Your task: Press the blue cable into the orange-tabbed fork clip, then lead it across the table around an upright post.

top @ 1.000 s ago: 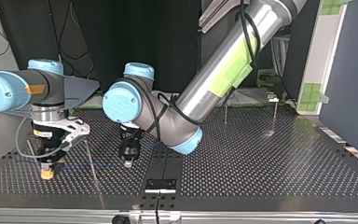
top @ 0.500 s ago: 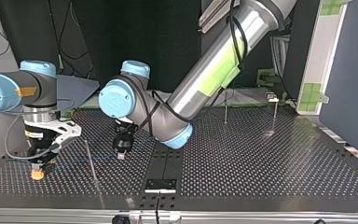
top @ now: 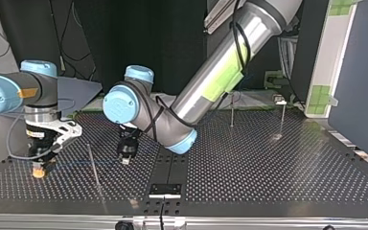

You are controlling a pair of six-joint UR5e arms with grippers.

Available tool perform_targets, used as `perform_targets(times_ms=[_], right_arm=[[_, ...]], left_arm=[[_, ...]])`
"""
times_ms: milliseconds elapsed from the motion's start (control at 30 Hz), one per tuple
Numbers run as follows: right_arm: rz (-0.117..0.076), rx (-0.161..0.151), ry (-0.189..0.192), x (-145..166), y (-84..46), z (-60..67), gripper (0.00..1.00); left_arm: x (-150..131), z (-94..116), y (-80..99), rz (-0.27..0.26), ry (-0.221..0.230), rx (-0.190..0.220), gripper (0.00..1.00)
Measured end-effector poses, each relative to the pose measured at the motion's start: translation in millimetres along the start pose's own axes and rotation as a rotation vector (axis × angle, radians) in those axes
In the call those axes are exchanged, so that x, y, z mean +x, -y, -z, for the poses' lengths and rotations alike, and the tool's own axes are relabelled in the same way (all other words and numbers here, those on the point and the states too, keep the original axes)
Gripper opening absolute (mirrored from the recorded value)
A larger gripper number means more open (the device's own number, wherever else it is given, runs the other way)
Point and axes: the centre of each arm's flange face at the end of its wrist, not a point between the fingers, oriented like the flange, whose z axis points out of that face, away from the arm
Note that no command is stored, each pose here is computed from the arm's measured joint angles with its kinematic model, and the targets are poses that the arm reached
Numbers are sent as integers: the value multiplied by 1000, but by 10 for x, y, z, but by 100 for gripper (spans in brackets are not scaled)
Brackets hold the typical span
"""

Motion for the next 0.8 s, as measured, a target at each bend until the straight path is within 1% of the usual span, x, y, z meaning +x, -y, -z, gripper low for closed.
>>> perform_targets(times_ms=[133, 267, 400, 567, 700, 800], right_arm=[[-1, -4, 9, -50, -19, 1, 0], [-10, -12, 19, -117, -60, 1, 0], [-15, -21, 37, -228, -108, 20, 0], [-18, -31, 61, -366, -158, 50, 0], [-18, -33, 89, -525, -175, 65, 0], [-17, -36, 119, -699, -200, 72, 0]], left_arm=[[11, -31, -24, 14, 0, 5, 0], [19, -54, -59, 20, -1, 2, 0], [31, -68, -81, 22, -2, 0, 0], [169, -107, -90, 15, -20, -5, 0], [328, -143, -91, 8, -40, -9, 0], [382, -157, -96, 7, -47, -12, 0]])
